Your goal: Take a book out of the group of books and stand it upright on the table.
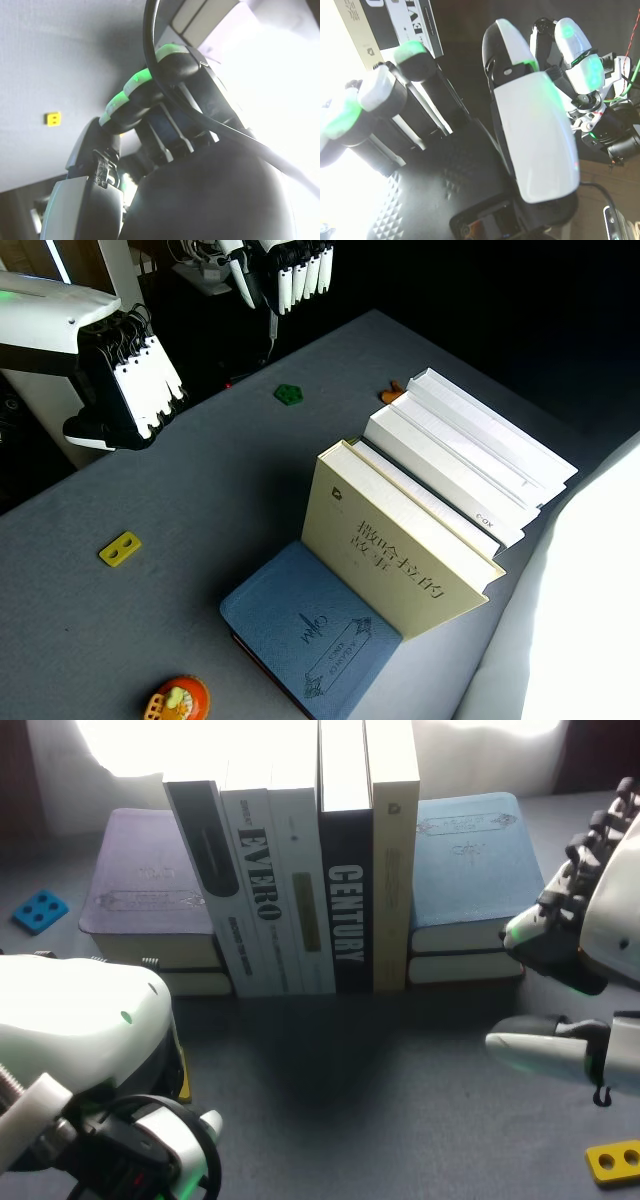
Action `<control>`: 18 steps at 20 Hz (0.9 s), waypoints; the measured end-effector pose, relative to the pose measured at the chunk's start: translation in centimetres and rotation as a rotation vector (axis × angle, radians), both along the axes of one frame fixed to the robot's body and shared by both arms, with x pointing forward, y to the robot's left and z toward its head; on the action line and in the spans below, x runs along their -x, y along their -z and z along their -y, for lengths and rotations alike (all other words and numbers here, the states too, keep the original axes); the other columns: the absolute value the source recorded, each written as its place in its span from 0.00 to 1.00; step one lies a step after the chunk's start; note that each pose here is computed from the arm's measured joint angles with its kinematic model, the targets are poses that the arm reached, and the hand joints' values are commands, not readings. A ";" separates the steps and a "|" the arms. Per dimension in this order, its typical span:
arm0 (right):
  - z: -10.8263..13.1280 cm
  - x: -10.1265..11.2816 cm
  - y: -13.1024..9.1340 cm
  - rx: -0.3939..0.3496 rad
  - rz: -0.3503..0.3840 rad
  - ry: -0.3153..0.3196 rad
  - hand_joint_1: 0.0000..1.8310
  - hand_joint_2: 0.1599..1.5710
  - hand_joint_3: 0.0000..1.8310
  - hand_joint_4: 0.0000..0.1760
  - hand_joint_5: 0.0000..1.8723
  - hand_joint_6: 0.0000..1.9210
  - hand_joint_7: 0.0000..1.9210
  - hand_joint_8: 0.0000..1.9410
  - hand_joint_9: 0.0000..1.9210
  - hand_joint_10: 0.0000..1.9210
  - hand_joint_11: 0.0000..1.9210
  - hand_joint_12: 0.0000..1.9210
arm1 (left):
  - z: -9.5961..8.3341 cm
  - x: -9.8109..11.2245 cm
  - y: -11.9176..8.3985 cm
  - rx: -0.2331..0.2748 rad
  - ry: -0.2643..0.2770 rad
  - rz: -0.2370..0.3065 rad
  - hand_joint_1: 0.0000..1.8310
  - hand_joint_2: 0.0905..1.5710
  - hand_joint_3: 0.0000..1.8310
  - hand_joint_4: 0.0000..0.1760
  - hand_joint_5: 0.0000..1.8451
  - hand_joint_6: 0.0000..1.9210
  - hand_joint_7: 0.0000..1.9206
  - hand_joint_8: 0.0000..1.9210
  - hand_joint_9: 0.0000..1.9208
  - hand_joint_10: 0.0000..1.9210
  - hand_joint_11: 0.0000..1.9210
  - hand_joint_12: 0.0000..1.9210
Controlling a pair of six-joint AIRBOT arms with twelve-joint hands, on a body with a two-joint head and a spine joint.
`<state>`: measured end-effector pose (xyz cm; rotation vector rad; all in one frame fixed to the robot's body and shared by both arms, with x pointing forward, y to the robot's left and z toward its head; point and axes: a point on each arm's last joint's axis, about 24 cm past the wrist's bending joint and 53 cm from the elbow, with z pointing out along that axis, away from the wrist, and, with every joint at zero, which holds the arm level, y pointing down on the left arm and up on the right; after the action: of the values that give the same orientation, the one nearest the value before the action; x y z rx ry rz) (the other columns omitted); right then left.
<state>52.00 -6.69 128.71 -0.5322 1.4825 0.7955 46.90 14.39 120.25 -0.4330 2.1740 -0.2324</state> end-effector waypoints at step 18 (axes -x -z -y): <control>-0.5 -2.3 1.5 -0.010 -0.059 0.116 0.05 0.73 0.00 0.08 0.03 0.00 0.00 0.00 0.00 0.00 0.00 0.00 | 0.0 0.1 0.1 -0.004 0.001 -0.006 0.03 0.84 0.00 0.33 0.00 0.00 0.00 0.00 0.00 0.00 0.00 0.03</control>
<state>54.33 -6.18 127.17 -0.4145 1.5484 0.7319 46.79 14.42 120.13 -0.4307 2.1801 -0.2278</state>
